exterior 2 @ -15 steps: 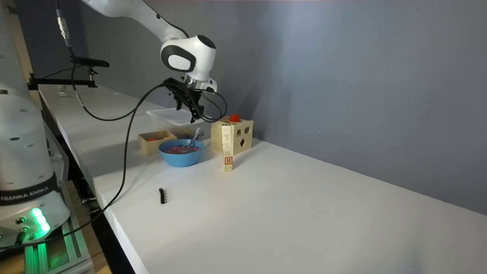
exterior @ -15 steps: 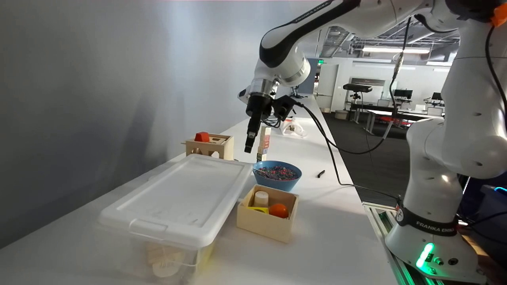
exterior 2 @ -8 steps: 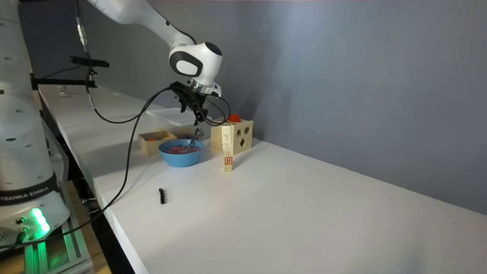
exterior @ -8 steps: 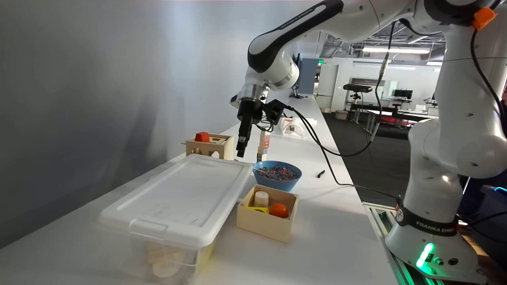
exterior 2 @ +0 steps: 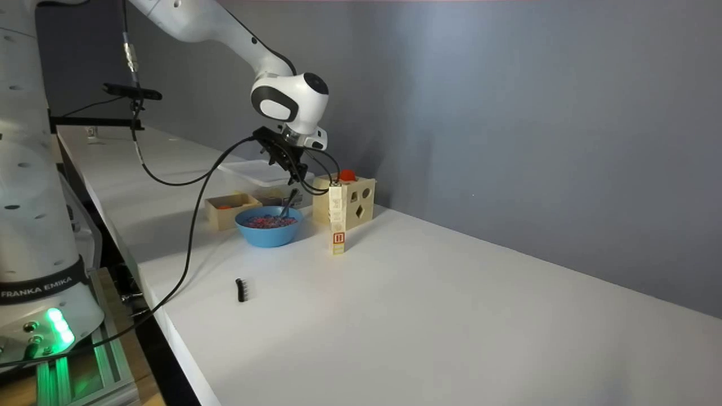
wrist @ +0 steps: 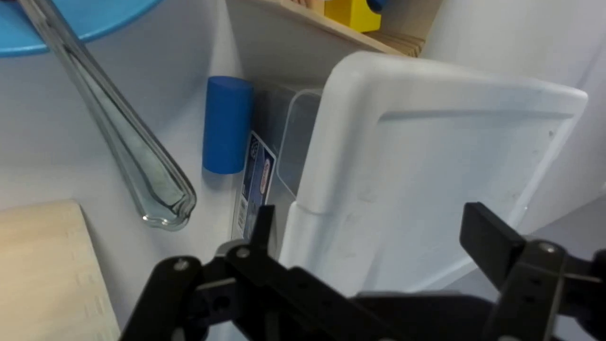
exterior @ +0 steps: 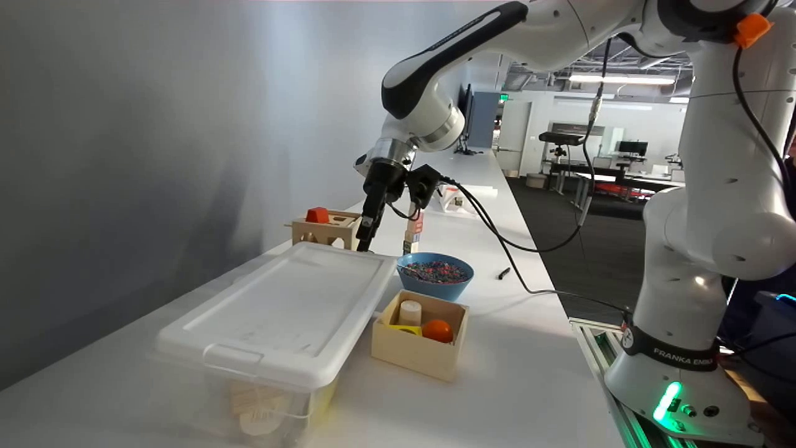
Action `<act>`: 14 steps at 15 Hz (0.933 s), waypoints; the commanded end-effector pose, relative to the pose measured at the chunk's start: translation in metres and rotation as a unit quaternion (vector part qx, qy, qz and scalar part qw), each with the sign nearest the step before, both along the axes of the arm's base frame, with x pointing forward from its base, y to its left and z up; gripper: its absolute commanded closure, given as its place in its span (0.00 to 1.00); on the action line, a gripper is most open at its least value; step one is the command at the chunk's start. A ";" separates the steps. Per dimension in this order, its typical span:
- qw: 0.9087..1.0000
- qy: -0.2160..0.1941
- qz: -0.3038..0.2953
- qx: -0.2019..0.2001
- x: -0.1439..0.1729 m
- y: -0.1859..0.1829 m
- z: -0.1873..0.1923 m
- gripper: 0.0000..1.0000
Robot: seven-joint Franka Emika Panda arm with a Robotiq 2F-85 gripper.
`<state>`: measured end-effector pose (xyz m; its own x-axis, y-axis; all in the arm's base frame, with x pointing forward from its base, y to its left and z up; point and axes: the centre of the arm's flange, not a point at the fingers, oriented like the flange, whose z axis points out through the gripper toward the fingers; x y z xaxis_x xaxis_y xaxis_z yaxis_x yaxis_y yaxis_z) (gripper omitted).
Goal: Remove the white lid from the clear container then place the objects in the wooden box into the container.
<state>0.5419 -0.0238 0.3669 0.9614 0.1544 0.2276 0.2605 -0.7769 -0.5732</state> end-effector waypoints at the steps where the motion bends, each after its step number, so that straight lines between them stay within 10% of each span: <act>1: 1.000 -0.016 -0.007 0.019 0.011 -0.001 -0.010 0.00; 14: 0.996 -0.042 -0.008 0.073 0.008 0.006 -0.001 0.00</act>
<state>0.5518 -0.0167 0.3542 0.9499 0.1061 0.2939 0.2768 -0.7220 -0.6341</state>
